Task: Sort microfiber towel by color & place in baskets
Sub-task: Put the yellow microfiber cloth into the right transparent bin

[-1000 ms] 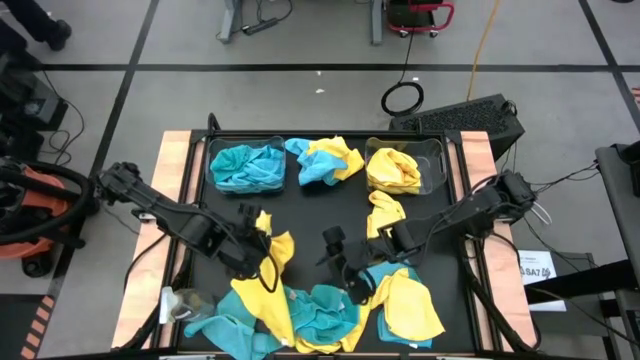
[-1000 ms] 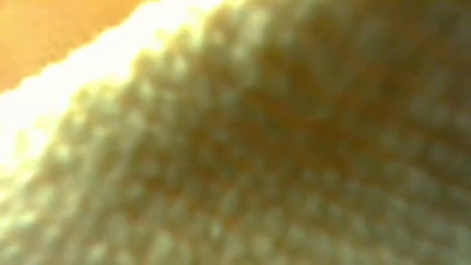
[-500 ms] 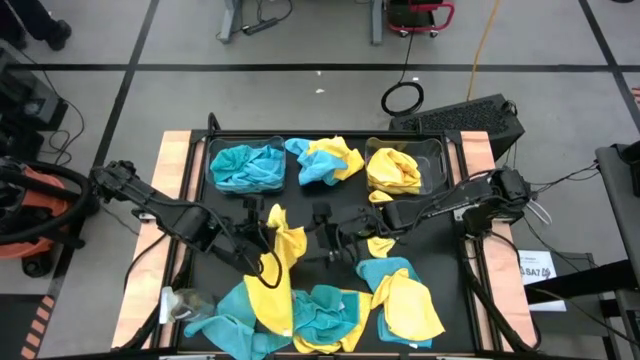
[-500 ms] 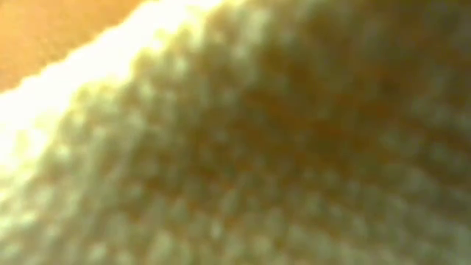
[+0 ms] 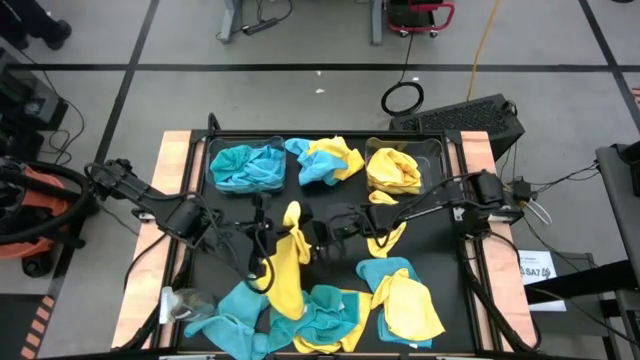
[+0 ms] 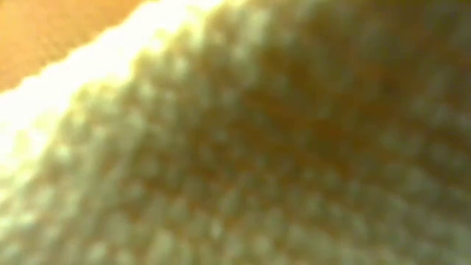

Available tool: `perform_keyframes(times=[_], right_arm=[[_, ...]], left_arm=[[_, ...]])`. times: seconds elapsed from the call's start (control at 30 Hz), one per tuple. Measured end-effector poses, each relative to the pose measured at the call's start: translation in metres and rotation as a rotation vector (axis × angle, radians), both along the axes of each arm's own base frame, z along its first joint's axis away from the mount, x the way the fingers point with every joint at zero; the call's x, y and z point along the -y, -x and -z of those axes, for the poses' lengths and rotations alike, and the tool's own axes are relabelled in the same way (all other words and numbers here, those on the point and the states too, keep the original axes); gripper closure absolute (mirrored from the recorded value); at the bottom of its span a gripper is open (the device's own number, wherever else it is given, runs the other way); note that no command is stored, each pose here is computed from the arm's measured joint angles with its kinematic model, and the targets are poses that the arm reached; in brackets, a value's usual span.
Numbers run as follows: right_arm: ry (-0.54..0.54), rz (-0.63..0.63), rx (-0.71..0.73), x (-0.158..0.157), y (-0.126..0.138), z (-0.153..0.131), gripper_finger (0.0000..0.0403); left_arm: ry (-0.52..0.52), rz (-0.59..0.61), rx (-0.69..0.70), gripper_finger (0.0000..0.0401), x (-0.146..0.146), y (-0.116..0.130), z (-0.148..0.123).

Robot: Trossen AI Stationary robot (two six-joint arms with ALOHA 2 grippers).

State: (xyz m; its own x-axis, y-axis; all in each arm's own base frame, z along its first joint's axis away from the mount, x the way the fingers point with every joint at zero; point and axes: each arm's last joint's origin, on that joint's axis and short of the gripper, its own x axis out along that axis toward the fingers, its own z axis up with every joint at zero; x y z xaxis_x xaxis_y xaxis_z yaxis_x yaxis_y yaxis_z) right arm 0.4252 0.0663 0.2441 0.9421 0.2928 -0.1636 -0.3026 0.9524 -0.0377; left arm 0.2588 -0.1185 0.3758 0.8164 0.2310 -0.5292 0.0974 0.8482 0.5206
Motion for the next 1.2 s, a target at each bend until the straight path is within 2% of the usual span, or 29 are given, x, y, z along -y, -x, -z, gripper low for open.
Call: perform_keyframes(times=[0.13,0.27,0.37,0.53,0.57,0.7,0.87,1.2], right_arm=[[-0.013,-0.042,0.048,-0.002,-0.002,-0.001,0.0107],[-0.002,-0.045,0.059,-0.002,-0.002,-0.001,0.0156],[0.011,-0.047,0.081,-0.002,-0.003,-0.003,0.0221],[0.037,-0.051,0.095,-0.002,-0.003,-0.003,0.0368],[0.043,-0.051,0.087,-0.002,-0.003,-0.002,0.0385],[0.067,-0.018,0.027,0.000,0.000,0.000,0.0391],[0.164,0.090,-0.073,0.006,0.012,-0.010,0.0399],[0.355,0.347,-0.246,0.023,0.070,-0.063,0.0402]], left_arm=[[-0.026,0.028,0.018,0.0397,0.001,-0.002,-0.002],[-0.051,0.052,0.034,0.0397,0.002,-0.003,-0.004],[-0.054,0.057,0.053,0.0397,0.002,-0.005,-0.006],[-0.063,0.067,0.066,0.0397,0.002,-0.006,-0.008],[-0.063,0.067,0.066,0.0397,0.002,-0.006,-0.008],[-0.062,0.073,0.065,0.0397,0.003,-0.005,-0.008],[-0.066,0.089,0.057,0.0397,0.007,-0.002,-0.007],[-0.058,-0.003,-0.056,0.0397,0.002,0.007,0.004]])
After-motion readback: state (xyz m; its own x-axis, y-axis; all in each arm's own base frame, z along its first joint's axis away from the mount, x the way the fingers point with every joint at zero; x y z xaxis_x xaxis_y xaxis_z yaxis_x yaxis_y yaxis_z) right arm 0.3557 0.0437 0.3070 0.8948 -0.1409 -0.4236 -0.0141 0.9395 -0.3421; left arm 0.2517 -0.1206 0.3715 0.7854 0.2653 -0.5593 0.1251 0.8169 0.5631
